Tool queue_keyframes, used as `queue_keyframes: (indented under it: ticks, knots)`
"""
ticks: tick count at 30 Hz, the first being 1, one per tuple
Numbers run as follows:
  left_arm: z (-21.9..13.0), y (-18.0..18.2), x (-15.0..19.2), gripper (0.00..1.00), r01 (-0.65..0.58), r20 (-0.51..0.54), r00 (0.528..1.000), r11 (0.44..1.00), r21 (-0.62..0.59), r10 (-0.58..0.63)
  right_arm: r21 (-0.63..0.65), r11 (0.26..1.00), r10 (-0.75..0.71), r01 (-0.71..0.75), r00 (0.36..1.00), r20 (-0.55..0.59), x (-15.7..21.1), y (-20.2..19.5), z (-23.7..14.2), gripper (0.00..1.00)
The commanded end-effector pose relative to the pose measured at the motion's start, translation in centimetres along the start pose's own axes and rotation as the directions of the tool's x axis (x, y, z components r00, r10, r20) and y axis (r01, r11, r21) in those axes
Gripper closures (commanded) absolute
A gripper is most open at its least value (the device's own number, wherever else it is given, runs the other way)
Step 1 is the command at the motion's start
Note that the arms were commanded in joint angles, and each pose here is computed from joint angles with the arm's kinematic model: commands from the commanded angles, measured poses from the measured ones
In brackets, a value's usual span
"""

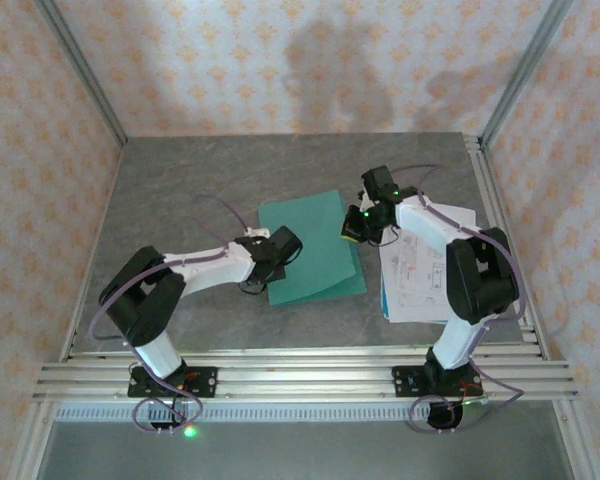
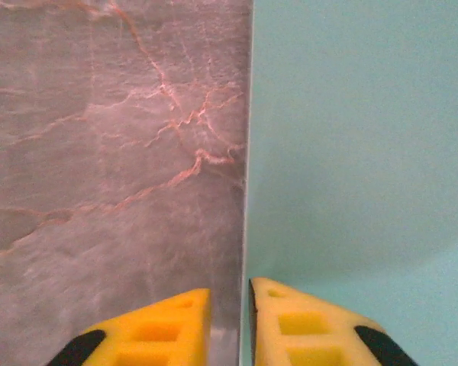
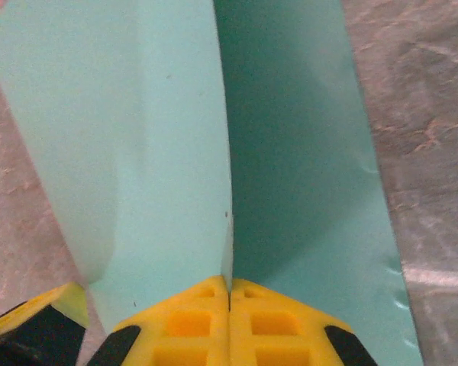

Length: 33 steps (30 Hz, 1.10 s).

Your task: Put the files into the folder

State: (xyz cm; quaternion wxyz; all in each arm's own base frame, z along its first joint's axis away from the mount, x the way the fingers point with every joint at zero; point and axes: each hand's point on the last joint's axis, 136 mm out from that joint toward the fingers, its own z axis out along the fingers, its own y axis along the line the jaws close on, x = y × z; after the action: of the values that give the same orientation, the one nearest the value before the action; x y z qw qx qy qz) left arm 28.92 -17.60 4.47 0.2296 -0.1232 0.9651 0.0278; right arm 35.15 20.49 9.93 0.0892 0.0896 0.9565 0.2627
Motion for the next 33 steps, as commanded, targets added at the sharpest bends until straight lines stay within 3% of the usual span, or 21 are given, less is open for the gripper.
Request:
queue_keyframes:
  ticks: [1,3,8,13,19,20,23,28,33]
  knots:
    - [-5.8,1.0,-2.1,0.57,-0.080,0.161,0.983,0.996,-0.037,0.085,0.014,1.000,-0.027,0.026,0.996,0.079,-0.3,2.3,-3.4,1.00]
    - [-9.0,0.0,-2.8,0.43,-0.126,0.234,0.964,0.992,0.001,0.123,0.005,1.000,-0.002,0.001,0.995,0.095,-0.2,3.1,-4.0,1.00]
    - [-14.6,-3.0,-1.6,0.38,-0.310,0.384,0.881,0.950,0.024,0.277,-0.009,1.000,0.024,-0.023,0.994,0.108,0.1,5.1,-5.0,1.00]
    - [-17.6,-6.3,1.2,0.30,-0.476,0.510,0.735,0.876,-0.081,0.446,-0.001,0.999,0.033,-0.033,0.993,0.117,0.2,6.4,-6.0,1.00]
    - [-17.4,-10.5,2.3,0.18,-0.529,0.526,0.577,0.776,-0.343,0.625,0.012,1.000,0.015,-0.016,0.996,0.082,0.6,7.6,-6.6,1.00]
    - [-17.1,-11.1,2.3,0.08,-0.521,0.523,0.563,0.766,-0.376,0.640,0.012,1.000,0.015,-0.016,0.997,0.074,0.6,7.7,-6.6,1.00]
    - [-16.4,-12.1,1.8,0.00,-0.477,0.518,0.549,0.755,-0.450,0.656,0.008,1.000,0.010,-0.010,0.998,0.066,0.8,8.0,-6.8,1.00]
    - [-15.9,-10.4,-0.6,0.00,-0.389,0.510,0.605,0.786,-0.481,0.612,-0.016,1.000,0.009,-0.008,0.998,0.055,1.1,8.6,-7.1,1.00]
    - [-14.2,-9.3,-1.0,0.09,-0.380,0.485,0.633,0.787,-0.486,0.604,-0.026,1.000,0.011,-0.010,0.999,0.043,1.3,8.8,-7.0,1.00]
